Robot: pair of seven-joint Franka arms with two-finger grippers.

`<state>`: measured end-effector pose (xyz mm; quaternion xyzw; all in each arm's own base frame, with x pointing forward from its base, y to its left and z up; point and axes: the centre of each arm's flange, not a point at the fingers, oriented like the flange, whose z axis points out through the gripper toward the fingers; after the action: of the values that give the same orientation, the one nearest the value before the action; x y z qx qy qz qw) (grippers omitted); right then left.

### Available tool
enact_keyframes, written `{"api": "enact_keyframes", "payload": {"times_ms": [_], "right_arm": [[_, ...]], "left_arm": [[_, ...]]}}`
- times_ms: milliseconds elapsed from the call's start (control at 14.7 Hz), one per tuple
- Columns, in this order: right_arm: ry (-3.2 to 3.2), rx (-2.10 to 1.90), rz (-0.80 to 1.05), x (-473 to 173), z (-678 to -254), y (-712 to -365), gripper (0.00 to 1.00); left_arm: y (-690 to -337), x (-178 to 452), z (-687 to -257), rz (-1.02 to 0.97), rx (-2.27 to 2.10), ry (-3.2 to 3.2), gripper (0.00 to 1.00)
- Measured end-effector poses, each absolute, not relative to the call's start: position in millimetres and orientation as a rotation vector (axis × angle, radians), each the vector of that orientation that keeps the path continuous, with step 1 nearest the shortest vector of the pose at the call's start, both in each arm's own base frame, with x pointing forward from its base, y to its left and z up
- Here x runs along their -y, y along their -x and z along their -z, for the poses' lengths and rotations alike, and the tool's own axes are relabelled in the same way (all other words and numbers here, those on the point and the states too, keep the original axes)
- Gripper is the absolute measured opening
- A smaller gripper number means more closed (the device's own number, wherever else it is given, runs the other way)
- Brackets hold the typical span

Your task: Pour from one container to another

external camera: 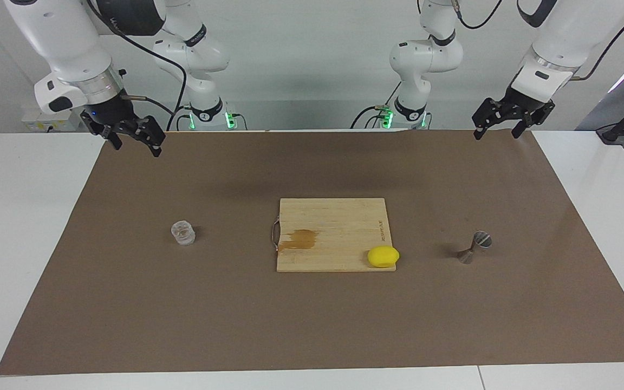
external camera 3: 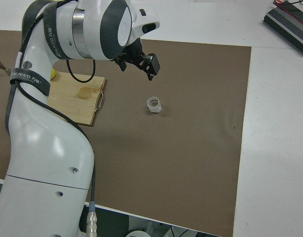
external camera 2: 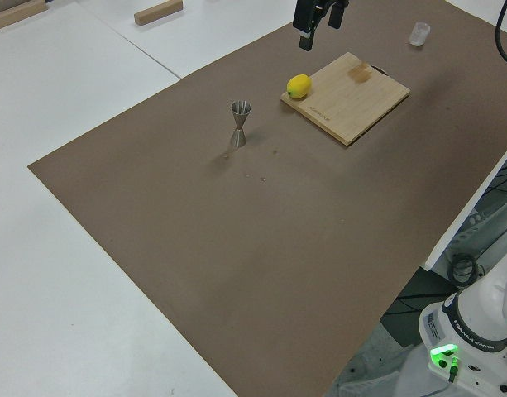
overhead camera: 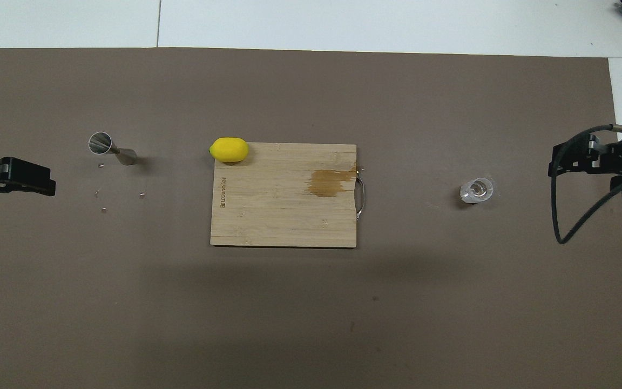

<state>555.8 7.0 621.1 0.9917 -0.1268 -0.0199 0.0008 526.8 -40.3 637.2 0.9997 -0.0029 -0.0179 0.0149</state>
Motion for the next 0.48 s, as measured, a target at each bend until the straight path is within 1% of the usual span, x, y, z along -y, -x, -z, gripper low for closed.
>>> {"api": "enact_keyframes", "payload": {"times_ms": [476], "right_arm": [[-3.114,0.398,0.062,-7.0,-621.1,-555.8,1.0]], "left_arm": [[-524.4,41.5,-637.4,0.073,0.013,-3.112,1.0]]}}
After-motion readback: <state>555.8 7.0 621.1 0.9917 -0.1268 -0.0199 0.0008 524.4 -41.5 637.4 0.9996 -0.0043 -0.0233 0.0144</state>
